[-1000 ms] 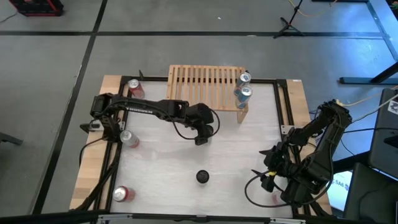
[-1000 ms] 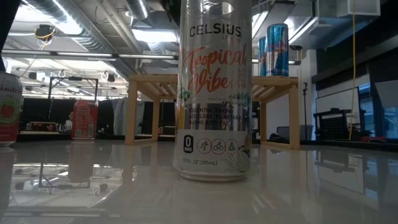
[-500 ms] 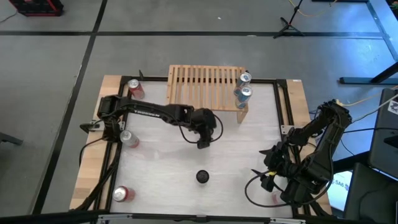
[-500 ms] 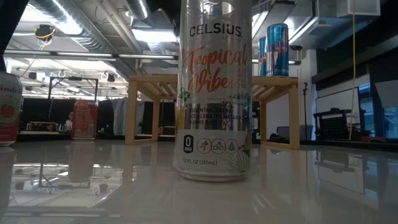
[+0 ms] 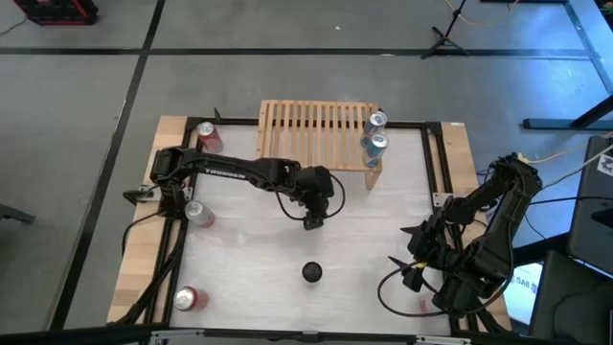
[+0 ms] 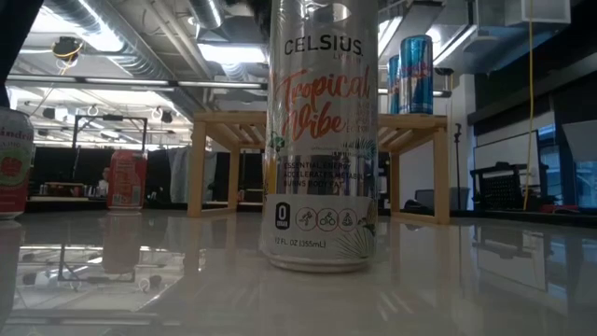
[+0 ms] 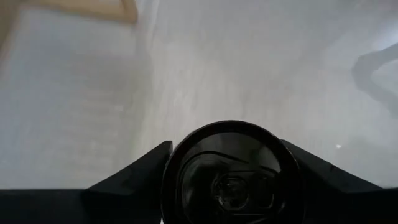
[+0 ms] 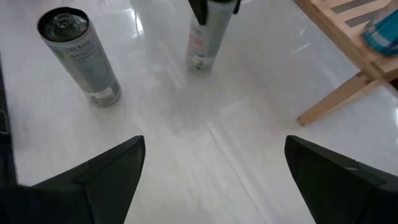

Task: Place canned beverage on shelf
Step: Put the top white and yellow soda can on the shelf

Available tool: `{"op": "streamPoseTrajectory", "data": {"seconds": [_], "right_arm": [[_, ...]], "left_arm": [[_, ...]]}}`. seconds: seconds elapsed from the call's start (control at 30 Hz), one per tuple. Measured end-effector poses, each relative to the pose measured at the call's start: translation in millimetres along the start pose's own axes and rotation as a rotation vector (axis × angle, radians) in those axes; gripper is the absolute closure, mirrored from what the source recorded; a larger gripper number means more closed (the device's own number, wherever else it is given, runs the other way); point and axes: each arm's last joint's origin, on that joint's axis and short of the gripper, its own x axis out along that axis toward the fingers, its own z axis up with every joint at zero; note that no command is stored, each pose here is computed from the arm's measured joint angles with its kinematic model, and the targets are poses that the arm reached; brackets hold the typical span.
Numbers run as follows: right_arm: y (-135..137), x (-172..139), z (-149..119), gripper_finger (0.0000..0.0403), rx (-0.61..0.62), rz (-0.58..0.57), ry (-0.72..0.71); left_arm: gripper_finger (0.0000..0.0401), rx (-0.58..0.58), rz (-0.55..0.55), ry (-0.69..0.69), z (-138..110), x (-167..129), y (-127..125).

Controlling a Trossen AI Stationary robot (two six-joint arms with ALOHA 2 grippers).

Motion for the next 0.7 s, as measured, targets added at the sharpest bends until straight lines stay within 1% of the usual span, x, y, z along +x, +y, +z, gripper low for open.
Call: {"op": "streamPoseTrajectory", "data": {"seconds": [0.13,0.2,0.33,0.4,0.53,0.7], "right_arm": [[-7.4,-5.2,3.9,0.0029,0.012,0.013,0.003],[-12.8,-8.6,6.3,0.0029,0.021,0.022,0.002],[-23.3,-15.6,11.6,0.0029,0.051,0.054,-0.005],[-26.6,-17.6,13.2,0.0029,0.058,0.062,-0.011],[-28.3,-18.7,14.0,0.0029,0.056,0.067,-0.012],[-28.6,-18.7,14.0,0.0029,0.043,0.065,-0.012]], "left_arm": [[0.0165,-0.002,-0.019,-0.070,33.7,-42.8,-5.3],[0.0165,-0.027,-0.031,-0.093,46.9,-64.7,-5.2],[0.0165,-0.061,-0.003,-0.146,66.1,-103.6,-2.3],[0.0165,-0.071,0.011,-0.194,75.1,-125.7,1.2],[0.0165,-0.092,0.057,-0.291,87.8,-157.0,16.9],[0.0165,-0.126,0.111,-0.350,95.5,-174.7,44.8]]}}
